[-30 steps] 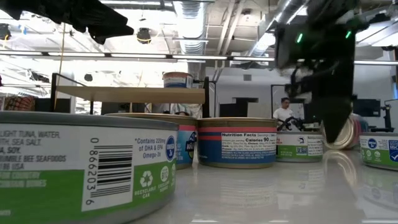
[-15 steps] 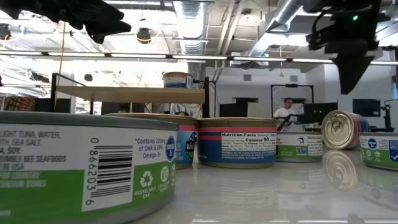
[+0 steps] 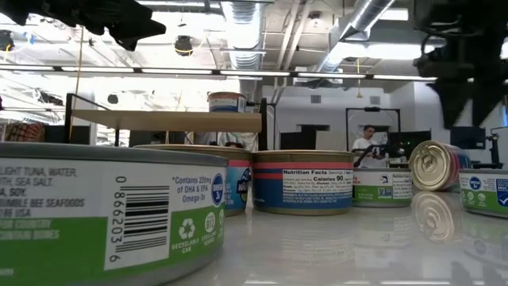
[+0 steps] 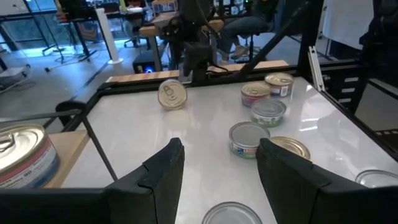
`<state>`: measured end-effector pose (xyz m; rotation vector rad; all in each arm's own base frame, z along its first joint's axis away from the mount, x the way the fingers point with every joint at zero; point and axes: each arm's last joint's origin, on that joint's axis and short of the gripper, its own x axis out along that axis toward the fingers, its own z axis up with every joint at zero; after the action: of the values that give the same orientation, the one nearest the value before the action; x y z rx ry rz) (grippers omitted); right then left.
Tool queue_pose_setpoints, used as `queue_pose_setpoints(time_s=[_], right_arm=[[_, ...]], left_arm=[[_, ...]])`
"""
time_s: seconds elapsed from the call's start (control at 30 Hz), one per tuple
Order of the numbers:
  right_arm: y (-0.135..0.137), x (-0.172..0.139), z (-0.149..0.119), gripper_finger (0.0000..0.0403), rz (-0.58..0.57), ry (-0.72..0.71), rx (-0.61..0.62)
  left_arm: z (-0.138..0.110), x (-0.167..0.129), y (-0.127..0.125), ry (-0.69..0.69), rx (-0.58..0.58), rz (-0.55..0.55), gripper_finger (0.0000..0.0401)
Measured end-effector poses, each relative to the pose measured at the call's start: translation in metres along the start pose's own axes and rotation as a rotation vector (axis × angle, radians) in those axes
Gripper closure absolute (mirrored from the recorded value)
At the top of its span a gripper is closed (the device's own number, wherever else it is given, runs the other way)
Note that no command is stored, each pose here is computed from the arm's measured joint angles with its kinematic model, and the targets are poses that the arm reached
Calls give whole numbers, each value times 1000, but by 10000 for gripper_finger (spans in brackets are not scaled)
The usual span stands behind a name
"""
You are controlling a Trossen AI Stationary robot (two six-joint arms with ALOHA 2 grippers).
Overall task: Stack canned seafood by type on shelf
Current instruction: Stack the blue-pink tuna can on top of the blue-pink tuna can on the shelf
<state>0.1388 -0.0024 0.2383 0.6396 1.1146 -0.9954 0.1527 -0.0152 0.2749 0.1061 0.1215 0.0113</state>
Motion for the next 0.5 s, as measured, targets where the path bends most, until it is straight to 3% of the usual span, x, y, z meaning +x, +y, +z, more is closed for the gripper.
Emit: queue_pose_setpoints(time_s=[0.27,0.5], right_arm=[[-5,18,14,27,-67,9,103],[1,38,29,30,-133,74,59]], left_arm=[[0,0,0,-4,1,3,211],[1,0,1,-4,10,19,211]])
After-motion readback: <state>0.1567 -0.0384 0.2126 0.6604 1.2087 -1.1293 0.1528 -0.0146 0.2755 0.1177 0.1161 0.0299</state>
